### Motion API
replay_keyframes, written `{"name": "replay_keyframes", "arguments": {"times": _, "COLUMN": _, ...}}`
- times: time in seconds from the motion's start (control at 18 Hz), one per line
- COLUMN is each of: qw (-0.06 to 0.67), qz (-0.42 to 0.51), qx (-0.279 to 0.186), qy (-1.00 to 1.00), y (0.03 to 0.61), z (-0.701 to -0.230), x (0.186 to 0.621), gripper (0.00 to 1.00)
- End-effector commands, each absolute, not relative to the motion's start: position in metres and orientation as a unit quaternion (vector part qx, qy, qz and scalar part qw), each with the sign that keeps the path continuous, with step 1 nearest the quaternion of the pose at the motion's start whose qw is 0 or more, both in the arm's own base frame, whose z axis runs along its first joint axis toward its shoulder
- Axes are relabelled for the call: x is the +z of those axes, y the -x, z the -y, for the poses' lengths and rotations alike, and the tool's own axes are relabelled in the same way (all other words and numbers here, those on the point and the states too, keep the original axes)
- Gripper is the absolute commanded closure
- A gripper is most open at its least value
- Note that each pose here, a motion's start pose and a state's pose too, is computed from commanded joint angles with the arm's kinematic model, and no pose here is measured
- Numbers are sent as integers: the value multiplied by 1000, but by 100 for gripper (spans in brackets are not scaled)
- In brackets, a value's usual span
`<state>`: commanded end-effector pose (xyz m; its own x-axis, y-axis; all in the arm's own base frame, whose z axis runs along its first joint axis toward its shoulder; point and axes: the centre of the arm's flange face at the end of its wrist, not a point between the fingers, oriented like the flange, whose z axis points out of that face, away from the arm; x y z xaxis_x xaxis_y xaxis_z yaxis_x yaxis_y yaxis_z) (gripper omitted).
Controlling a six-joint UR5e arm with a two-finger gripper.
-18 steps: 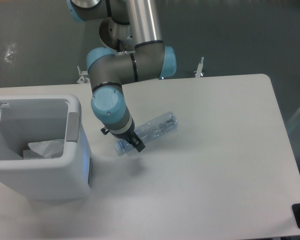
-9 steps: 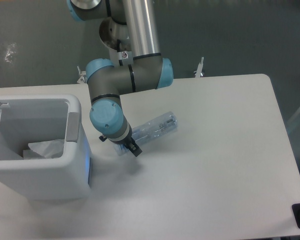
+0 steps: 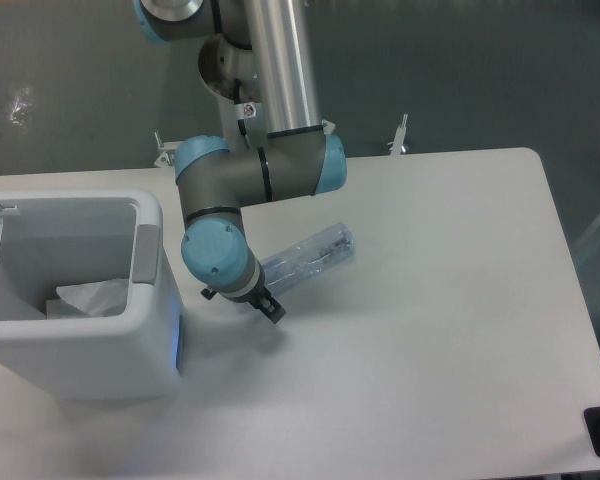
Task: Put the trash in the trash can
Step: 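Grasp the water bottle near its cap and lift it upright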
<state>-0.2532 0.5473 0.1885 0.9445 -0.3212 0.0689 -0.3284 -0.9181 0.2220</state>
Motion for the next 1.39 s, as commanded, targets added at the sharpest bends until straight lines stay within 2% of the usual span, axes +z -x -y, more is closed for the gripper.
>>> {"name": "replay_keyframes", "arguments": {"times": 0.11, "qw": 116, "qz": 165, "qx": 17, "qy": -979, "y": 253, "z": -547, "x": 188, "gripper": 46}}
{"name": "replay_keyframes", "arguments": {"times": 0.33, "qw": 115, "qz": 163, "qx": 17, "qy": -980, "y": 255, "z": -547, "x": 188, "gripper": 56}}
{"name": "replay_keyframes", "arguments": {"times": 0.5, "qw": 110, "qz": 159, "qx": 13, "qy": -981, "y": 261, "z": -548, "x": 194, "gripper": 56}}
{"name": "replay_keyframes", "arguments": {"times": 0.67, "qw": 78, "qz": 133, "qx": 0, "qy": -988, "y": 293, "z": -550, "x": 224, "gripper": 56}}
{"name": "replay_keyframes", "arguments": {"times": 1.06, "qw": -115, "qz": 53, "qx": 1, "qy": -992, "y": 359, "z": -556, "x": 357, "gripper": 57}}
{"name": "replay_keyframes", "arguments": {"times": 1.17, "qw": -191, "qz": 19, "qx": 26, "qy": -981, "y": 376, "z": -559, "x": 396, "gripper": 57}}
{"name": "replay_keyframes", "arguments": {"times": 1.39, "qw": -349, "qz": -36, "qx": 108, "qy": -930, "y": 412, "z": -554, "x": 465, "gripper": 57}}
